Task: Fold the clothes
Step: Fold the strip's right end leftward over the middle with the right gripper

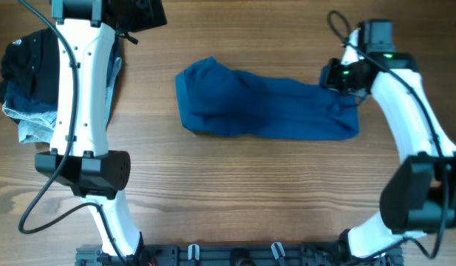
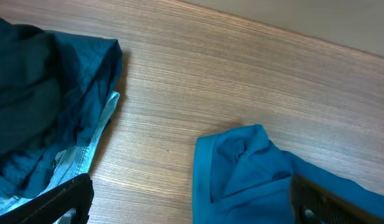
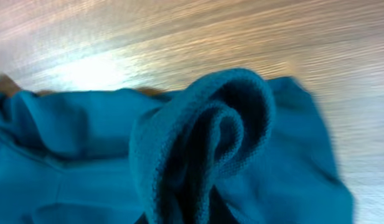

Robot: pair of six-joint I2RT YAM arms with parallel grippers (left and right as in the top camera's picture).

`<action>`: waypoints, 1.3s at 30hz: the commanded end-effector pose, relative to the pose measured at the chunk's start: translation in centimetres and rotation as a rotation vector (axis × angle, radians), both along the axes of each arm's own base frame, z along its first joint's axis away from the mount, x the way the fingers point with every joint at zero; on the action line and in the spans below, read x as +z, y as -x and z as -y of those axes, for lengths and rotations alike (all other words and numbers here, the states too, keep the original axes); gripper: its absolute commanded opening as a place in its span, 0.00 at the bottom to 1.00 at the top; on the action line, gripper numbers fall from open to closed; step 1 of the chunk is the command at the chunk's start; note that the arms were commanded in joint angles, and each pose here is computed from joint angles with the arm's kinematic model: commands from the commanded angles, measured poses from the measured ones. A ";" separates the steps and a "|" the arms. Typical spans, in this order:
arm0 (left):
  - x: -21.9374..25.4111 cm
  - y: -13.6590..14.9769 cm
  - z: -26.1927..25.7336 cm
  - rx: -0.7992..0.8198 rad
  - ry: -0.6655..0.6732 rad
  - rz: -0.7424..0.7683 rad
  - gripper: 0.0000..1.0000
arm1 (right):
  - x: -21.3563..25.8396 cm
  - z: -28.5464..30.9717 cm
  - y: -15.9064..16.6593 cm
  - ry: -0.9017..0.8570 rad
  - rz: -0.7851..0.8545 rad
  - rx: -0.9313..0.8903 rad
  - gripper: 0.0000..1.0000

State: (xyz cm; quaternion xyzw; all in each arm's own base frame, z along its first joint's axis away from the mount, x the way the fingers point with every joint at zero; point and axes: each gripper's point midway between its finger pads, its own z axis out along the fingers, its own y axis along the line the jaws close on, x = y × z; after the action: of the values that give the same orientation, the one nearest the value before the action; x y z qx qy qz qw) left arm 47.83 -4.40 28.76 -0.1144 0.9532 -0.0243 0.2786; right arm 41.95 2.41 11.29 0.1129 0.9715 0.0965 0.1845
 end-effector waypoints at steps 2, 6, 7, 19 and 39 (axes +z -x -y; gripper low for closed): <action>-0.1 0.0 -0.6 0.022 -0.007 -0.006 1.00 | -4.7 -4.4 -0.4 -0.040 -0.077 0.066 0.04; -0.1 0.0 -0.6 0.022 -0.007 -0.006 1.00 | -6.4 -9.2 -0.8 -0.076 -0.071 0.150 0.04; -0.1 0.0 -0.6 0.022 -0.007 -0.006 1.00 | -6.3 -10.0 -0.9 -0.077 -0.058 0.169 0.04; -0.1 0.0 -0.6 0.022 -0.007 -0.006 1.00 | -4.3 -15.2 -0.2 -0.084 -0.012 0.267 0.56; -0.1 0.0 -0.6 0.022 -0.007 -0.006 1.00 | -6.7 -12.4 3.7 -0.019 -0.180 0.273 0.47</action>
State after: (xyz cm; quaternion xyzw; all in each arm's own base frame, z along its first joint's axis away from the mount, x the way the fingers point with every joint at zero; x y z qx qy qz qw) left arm 47.71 -4.39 28.69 -0.1144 0.9540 -0.0237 0.2760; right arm 38.57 14.67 5.63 -0.0094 0.9880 0.1234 0.0921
